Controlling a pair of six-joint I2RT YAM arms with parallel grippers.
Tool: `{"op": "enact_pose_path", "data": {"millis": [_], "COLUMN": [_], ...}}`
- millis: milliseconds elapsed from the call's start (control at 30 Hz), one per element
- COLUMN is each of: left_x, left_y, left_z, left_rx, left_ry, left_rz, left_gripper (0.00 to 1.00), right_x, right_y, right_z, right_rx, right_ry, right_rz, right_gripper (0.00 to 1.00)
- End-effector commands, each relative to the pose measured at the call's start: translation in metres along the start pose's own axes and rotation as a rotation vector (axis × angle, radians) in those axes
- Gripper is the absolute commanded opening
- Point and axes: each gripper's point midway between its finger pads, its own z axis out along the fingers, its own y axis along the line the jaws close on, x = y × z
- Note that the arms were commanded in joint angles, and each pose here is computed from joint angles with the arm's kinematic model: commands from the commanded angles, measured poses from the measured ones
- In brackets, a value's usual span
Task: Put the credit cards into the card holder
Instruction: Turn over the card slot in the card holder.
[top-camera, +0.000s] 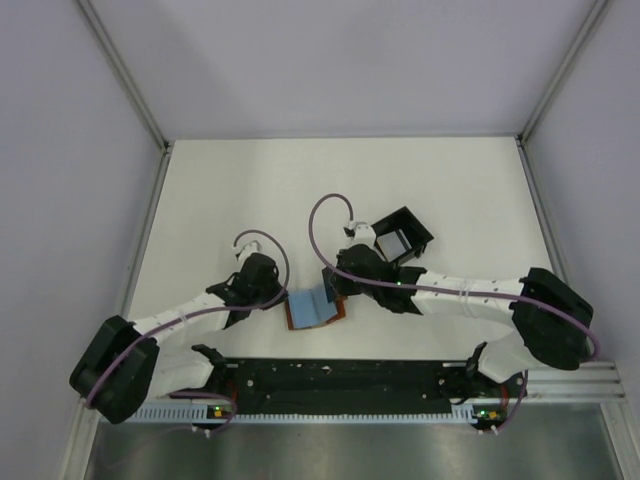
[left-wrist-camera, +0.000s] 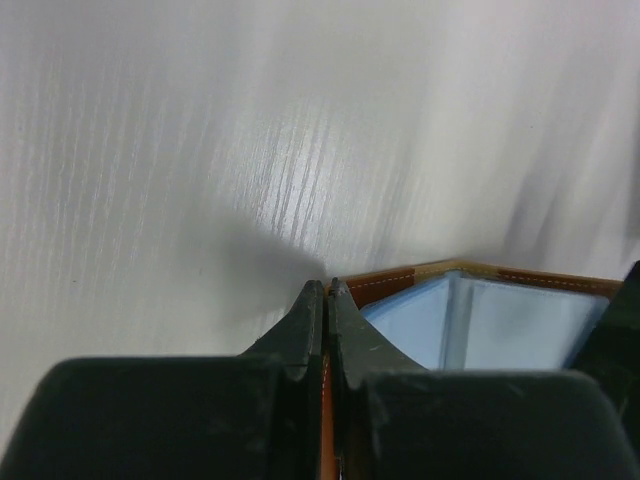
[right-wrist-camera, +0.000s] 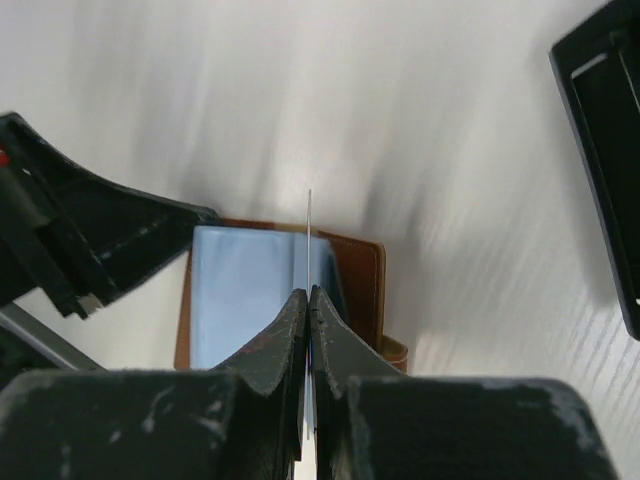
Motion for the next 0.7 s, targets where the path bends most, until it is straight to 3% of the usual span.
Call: {"op": "enact_pose_path", "data": {"millis": [0,133,400,667], "left_x": [-0.003,-0.003,-0.002,0.002], "left_y": [0.002,0.002,0.006,0.006], "left_z": [0.004,0.005,0.009,0.014], "left_rx": [-0.004,-0.006,-0.024,-0.017], "left_ry": [-0.026,-0.026,-0.020,-0.007], "left_rz": [0.000,0.002,0.008,0.022], "left_gripper": [0.00,0.00,0.00,0.00], "right_x": [0.013,0.023,0.012,0.042], "right_y": [0.011,0.010,0.011,0.005], "right_z": [-0.003,0.003,-0.001,0.012], "right_rx": [-0.104,-0.096,-0.095,-0.133], "right_ry": [0.073,0.117,0.085,0.205], "right_rz": [0.022,0.011,-0.008,0.029], "right_gripper": [0.00,0.00,0.00,0.00]}}
